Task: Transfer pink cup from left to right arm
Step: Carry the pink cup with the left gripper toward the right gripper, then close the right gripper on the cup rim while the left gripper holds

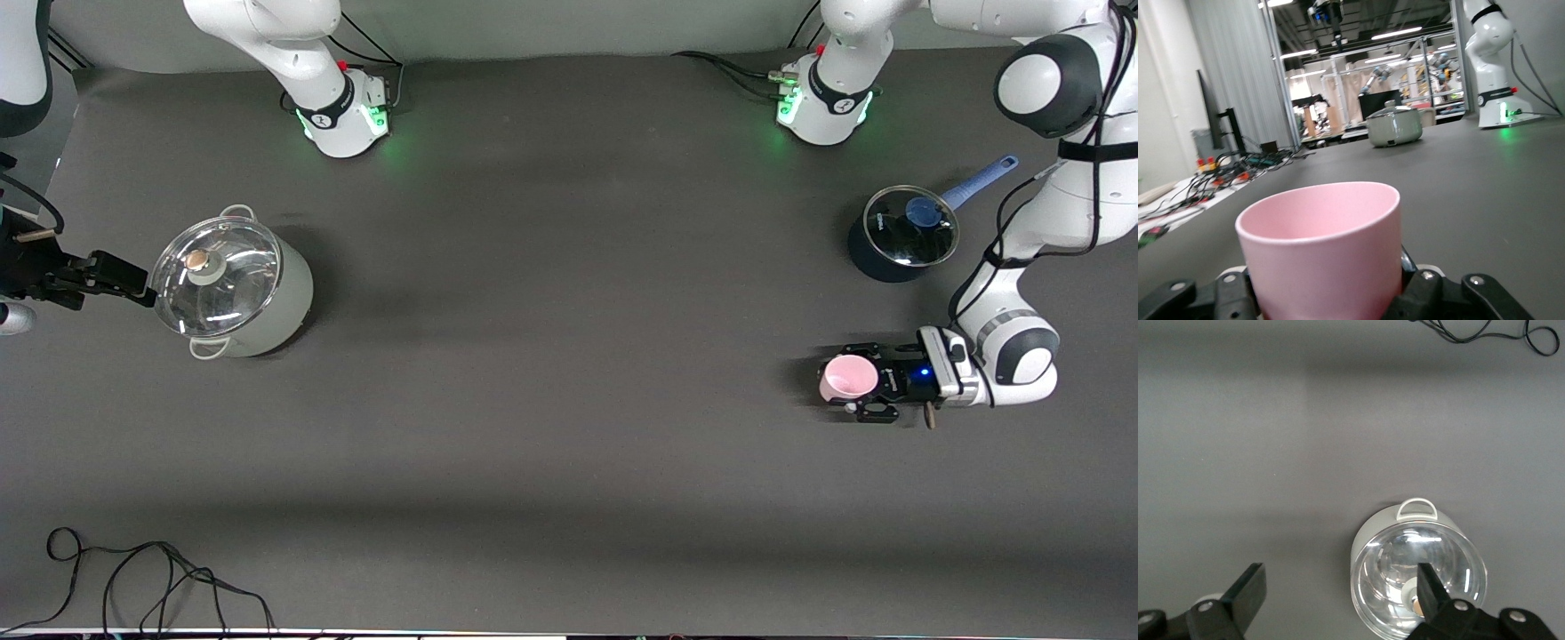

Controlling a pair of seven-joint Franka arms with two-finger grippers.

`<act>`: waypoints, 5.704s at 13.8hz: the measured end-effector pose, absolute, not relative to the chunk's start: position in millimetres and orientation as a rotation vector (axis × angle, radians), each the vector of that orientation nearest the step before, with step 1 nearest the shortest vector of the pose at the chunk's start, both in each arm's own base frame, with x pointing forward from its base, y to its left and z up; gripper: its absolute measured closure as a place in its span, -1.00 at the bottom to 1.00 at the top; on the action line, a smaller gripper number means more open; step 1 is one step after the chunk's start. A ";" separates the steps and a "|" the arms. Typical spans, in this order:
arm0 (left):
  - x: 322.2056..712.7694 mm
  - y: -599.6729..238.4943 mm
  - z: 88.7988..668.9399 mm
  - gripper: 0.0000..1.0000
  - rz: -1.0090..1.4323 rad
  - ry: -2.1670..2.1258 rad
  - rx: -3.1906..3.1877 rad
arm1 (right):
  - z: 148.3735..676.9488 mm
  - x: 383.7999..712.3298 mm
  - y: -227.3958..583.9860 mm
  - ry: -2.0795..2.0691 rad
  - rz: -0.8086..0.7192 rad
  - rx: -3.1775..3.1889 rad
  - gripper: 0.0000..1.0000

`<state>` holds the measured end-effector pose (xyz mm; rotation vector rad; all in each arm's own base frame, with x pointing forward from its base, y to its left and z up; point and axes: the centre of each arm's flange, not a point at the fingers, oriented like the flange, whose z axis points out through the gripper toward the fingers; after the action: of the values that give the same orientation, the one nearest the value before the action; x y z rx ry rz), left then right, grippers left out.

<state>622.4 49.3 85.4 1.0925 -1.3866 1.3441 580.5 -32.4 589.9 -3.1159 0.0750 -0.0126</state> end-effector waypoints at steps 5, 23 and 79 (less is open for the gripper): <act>664.3 -83.3 123.0 -0.37 1.428 -1.374 1.036 | 601.5 580.6 -32.2 0.654 -0.031 -3.005 -1.00; 645.2 -362.5 282.5 -0.37 1.491 -1.118 1.521 | 611.6 588.3 1.4 1.206 -0.037 -2.808 -1.00; 540.8 -561.6 461.7 -1.00 1.503 -0.920 1.773 | 637.5 583.1 307.5 1.194 -0.030 -2.803 0.95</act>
<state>540.8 -561.6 461.7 1.7732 -0.9201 1.5027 583.1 307.5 637.5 -2.8028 1.1940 -0.0304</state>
